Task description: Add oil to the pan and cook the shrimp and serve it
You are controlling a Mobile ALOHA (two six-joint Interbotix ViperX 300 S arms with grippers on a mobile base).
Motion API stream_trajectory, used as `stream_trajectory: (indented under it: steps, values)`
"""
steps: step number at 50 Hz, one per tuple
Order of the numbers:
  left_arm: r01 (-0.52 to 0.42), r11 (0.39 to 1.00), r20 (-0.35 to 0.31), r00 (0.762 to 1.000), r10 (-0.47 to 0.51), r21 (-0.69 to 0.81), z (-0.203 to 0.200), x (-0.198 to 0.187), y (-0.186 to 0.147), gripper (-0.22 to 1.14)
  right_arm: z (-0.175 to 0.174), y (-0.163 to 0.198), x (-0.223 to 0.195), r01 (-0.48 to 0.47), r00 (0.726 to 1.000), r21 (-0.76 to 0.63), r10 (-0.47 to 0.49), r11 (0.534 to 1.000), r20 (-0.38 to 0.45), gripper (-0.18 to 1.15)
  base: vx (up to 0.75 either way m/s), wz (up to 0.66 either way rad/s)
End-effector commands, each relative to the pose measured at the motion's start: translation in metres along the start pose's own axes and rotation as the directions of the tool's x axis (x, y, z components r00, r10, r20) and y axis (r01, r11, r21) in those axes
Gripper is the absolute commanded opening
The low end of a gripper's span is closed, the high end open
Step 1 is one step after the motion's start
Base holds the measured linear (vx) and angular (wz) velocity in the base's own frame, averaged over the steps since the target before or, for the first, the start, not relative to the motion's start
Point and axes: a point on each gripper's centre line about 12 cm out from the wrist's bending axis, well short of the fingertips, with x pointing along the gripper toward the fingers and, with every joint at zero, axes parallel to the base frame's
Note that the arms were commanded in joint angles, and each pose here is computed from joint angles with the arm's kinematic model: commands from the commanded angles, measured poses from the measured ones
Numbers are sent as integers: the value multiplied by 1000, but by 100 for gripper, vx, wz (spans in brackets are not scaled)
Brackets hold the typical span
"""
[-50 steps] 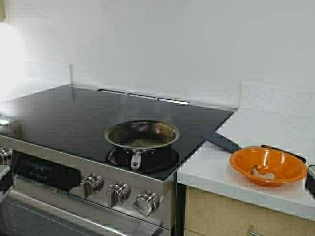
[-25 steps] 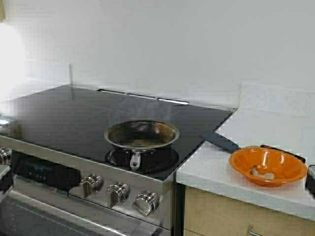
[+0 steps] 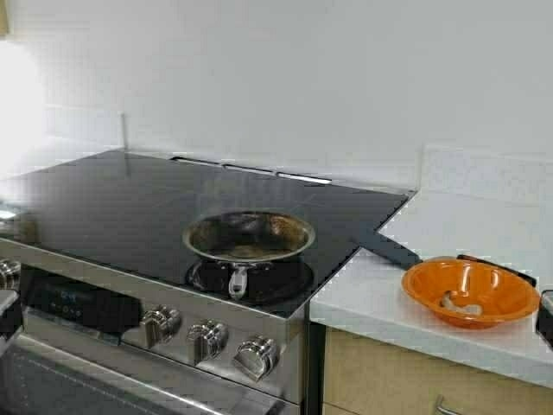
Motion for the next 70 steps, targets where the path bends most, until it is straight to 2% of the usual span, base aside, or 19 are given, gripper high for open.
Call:
stream_trajectory:
  steps: [1, 25, 38, 47, 50, 52, 54, 61, 63, 65, 70]
  values:
    - [-2, 1000, 9, 1000, 2, -6, 2, 1, 0, 3, 37, 8, -22, -16, 998, -6, 16, 1000, 60, 100, 0, 0]
    - [0, 1000, 11, 1000, 0, -9, 3, 1, 0, 3, 28, 10, -43, -19, 1000, 9, 19, 1000, 13, 100, 0, 0]
    - [0, 1000, 14, 1000, 0, -11, 4, 1, 0, 3, 14, 17, -58, -72, 996, 21, 73, 997, -56, 100, 0, 0]
    - [0, 1000, 15, 1000, 0, -11, 4, 1, 0, 3, -2, 16, -77, -65, 992, 29, 67, 997, -105, 97, 0, 0]
    - [0, 1000, 14, 1000, 0, -11, 4, 1, 0, 3, -3, 17, -87, -62, 992, 36, 66, 997, -111, 89, 0, 0]
    - [0, 1000, 17, 1000, 0, -11, 5, 1, 0, 3, -1, 17, -96, -59, 992, 43, 64, 997, -109, 80, 0, 0]
    - [0, 1000, 15, 1000, 0, -11, 5, 1, 0, 3, 1, 17, -104, -55, 993, 51, 60, 997, -106, 66, 0, 0]
    - [0, 1000, 12, 1000, 0, -12, 5, 2, 0, 3, 17, 19, -141, -57, 995, 53, 61, 997, -79, 8, 0, 0]
    - [0, 1000, 8, 1000, 0, -15, 4, 2, 0, 3, 22, 22, -152, -62, 996, 52, 65, 997, -68, -3, 0, 0]
    - [-1, 1000, 9, 1000, 1, -20, 4, 2, 0, 3, 32, 28, -166, -70, 997, 36, 72, 997, -42, -5, 0, 0]
    - [0, 999, 12, 1000, 0, -35, 6, 2, 0, 3, 57, 46, -201, -100, 995, -16, 100, 995, 23, 9, 0, 0]
